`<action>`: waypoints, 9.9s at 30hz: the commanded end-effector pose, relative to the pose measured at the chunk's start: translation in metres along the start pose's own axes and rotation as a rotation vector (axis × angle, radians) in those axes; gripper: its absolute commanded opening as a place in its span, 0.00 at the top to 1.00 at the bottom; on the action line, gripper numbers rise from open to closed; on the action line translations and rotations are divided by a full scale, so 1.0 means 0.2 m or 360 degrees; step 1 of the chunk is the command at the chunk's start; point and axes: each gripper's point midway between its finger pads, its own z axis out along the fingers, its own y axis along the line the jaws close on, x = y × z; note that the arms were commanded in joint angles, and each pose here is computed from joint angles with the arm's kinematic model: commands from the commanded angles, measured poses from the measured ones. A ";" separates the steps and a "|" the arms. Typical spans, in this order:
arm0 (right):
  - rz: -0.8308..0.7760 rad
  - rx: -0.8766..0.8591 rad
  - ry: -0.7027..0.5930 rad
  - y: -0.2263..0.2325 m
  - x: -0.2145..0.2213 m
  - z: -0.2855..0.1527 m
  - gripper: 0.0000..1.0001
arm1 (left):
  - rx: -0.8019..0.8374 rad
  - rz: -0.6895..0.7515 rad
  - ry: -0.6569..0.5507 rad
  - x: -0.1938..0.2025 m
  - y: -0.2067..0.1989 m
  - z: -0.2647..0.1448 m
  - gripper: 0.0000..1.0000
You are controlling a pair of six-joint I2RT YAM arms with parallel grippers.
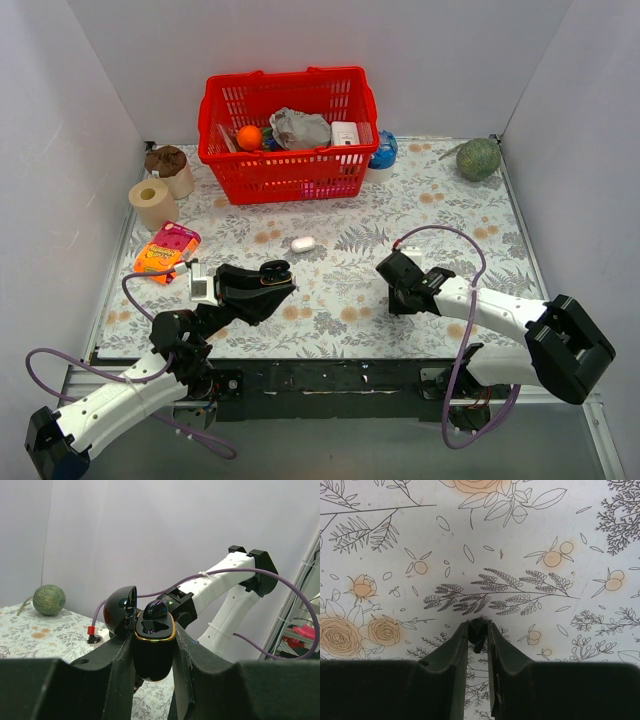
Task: Insert the wireless bluetooth earbuds into the charging case
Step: Pick up the earbud from the center of the board, then place the earbud in the charging case, then adjust the earbud with the charging case, then close the charging case, then place the charging case at the center of the board.
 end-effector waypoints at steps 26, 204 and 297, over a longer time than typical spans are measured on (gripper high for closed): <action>-0.0872 -0.1561 -0.1770 0.72 -0.98 -2.03 0.99 | 0.0079 0.0401 -0.0155 -0.25 0.05 0.44 1.00; -0.0970 -0.1710 -0.1756 0.86 -0.93 -2.09 0.99 | 0.0121 0.0274 0.0032 -0.15 0.12 0.73 1.00; -0.0233 -0.0740 -0.1133 0.36 -0.67 -0.99 0.56 | -0.1141 -0.0703 0.1108 1.31 0.93 0.10 1.00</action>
